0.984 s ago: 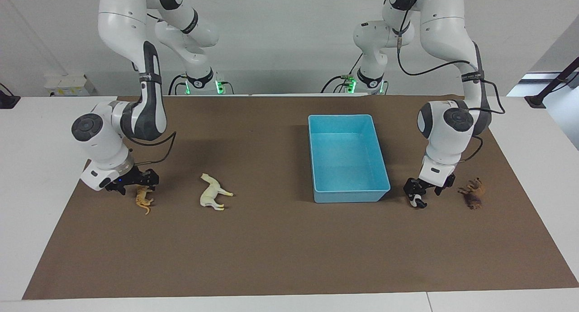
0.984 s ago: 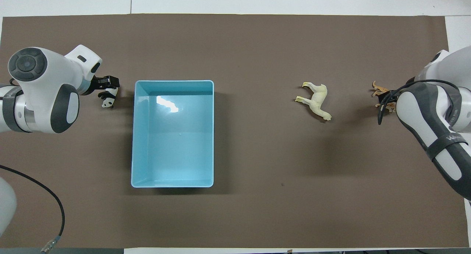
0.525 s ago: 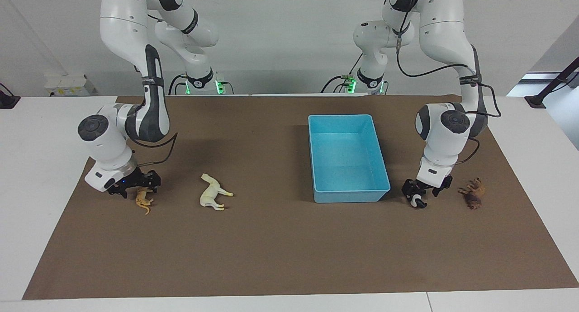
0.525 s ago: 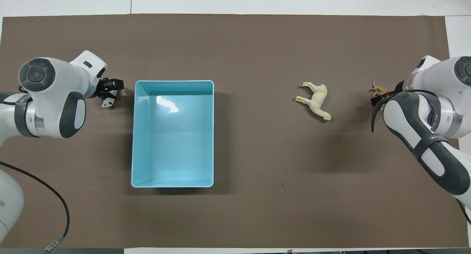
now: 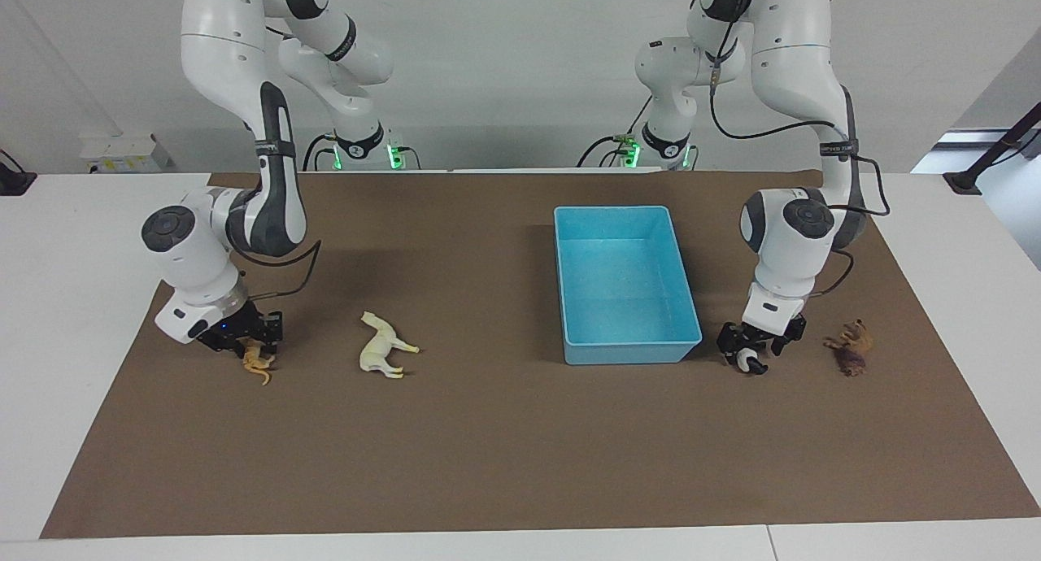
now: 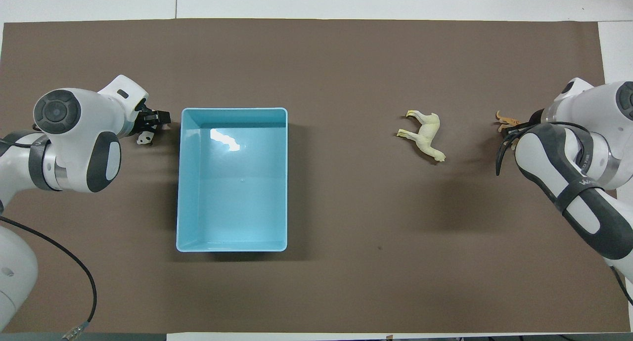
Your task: Put all toys into storage box
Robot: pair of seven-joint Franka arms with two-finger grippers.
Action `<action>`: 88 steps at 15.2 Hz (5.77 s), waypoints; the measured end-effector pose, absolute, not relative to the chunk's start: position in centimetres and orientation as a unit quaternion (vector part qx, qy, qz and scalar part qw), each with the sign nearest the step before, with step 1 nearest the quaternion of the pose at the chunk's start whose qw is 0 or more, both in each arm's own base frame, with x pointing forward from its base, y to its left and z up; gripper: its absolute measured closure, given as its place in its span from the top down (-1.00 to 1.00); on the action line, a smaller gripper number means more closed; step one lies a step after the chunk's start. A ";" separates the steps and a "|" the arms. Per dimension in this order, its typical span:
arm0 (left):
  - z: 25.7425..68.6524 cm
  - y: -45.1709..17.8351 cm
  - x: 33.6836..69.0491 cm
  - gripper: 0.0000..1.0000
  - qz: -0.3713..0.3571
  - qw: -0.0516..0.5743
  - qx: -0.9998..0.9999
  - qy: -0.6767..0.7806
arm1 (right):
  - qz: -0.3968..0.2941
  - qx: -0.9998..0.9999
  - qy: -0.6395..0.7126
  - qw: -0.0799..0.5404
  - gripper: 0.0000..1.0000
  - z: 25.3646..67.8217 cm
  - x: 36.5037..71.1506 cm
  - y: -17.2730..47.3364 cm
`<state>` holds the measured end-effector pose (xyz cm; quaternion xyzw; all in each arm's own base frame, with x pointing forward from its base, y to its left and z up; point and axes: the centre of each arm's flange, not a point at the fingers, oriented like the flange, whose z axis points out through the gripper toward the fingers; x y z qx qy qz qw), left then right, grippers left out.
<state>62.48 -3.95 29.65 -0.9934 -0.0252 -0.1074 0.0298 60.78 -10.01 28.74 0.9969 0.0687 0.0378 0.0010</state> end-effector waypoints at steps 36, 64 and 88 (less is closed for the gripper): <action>44.2 -26.2 57.4 0.97 -0.026 0.054 -0.995 -0.077 | -0.013 0.999 0.045 -0.022 -0.36 52.5 61.6 -6.9; 34.3 14.0 67.4 0.94 -0.090 0.067 -0.982 0.154 | 0.041 0.982 -0.182 -0.035 -0.14 44.2 48.0 55.6; 29.9 16.0 63.3 0.92 -0.009 0.048 -0.950 0.310 | 0.013 0.980 -0.194 0.034 1.00 36.8 64.4 14.2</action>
